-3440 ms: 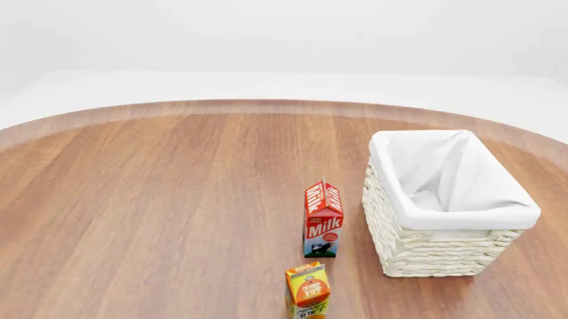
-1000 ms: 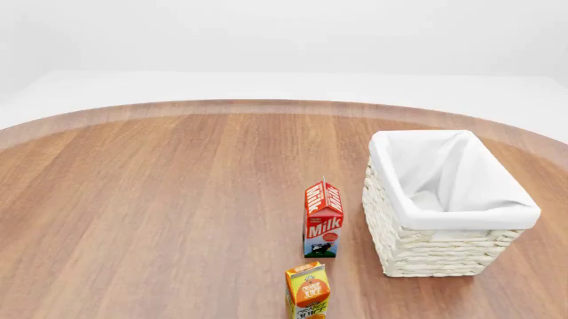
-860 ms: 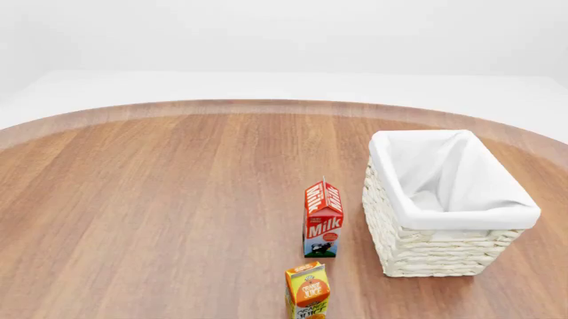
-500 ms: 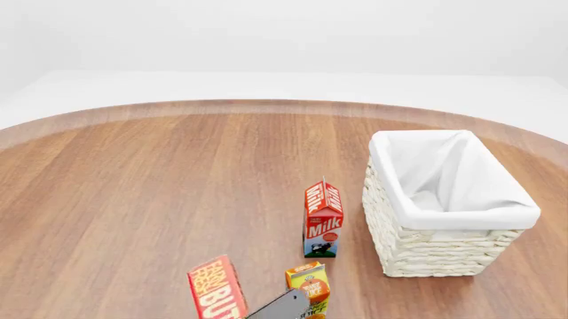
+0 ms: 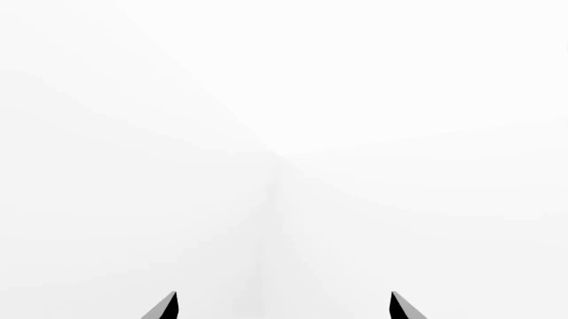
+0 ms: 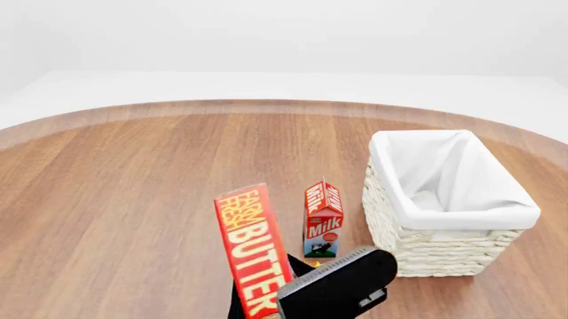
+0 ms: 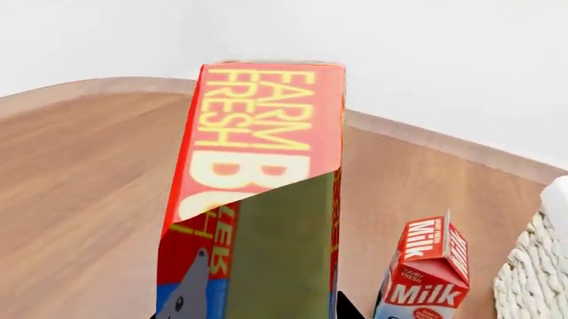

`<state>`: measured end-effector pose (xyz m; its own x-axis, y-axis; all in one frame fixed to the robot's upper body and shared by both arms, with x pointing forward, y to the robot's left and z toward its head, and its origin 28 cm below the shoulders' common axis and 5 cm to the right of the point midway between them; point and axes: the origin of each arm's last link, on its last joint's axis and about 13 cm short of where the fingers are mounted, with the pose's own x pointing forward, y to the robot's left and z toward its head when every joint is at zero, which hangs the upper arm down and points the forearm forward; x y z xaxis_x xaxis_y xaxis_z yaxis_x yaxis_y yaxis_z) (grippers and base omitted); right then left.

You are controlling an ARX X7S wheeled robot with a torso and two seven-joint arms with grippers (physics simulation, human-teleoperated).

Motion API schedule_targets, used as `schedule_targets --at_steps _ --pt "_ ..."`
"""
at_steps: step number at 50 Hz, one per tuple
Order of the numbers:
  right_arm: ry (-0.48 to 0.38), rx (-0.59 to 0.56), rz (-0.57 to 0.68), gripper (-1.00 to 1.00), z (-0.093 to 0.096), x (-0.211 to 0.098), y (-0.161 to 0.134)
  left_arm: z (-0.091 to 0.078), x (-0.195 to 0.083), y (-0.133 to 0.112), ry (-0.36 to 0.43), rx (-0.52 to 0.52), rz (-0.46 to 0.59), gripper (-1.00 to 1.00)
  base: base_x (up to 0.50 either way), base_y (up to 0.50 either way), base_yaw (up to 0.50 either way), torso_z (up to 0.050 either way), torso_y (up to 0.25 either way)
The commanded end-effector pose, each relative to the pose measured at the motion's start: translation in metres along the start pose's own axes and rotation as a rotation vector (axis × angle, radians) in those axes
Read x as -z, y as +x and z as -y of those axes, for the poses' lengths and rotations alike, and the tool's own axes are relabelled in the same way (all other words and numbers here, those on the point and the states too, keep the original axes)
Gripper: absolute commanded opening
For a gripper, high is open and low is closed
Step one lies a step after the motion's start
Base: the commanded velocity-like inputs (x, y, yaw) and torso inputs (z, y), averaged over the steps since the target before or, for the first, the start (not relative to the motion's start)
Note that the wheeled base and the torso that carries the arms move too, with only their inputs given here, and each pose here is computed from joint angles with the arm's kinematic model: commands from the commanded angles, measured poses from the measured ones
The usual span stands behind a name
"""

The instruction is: Pick up the cream cheese box and the butter, and put them in the basket.

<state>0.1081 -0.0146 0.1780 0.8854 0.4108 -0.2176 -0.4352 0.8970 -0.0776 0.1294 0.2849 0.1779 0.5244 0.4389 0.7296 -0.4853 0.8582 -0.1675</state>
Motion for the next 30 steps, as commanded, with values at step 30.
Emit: schedule_targets --at_steps 30 --pt "-0.249 0.556 0.319 -1.0 0.129 -0.113 -0.039 0.0 -0.004 0.002 0.025 0.005 0.014 1.0 0.0 0.0 0.0 0.001 0.001"
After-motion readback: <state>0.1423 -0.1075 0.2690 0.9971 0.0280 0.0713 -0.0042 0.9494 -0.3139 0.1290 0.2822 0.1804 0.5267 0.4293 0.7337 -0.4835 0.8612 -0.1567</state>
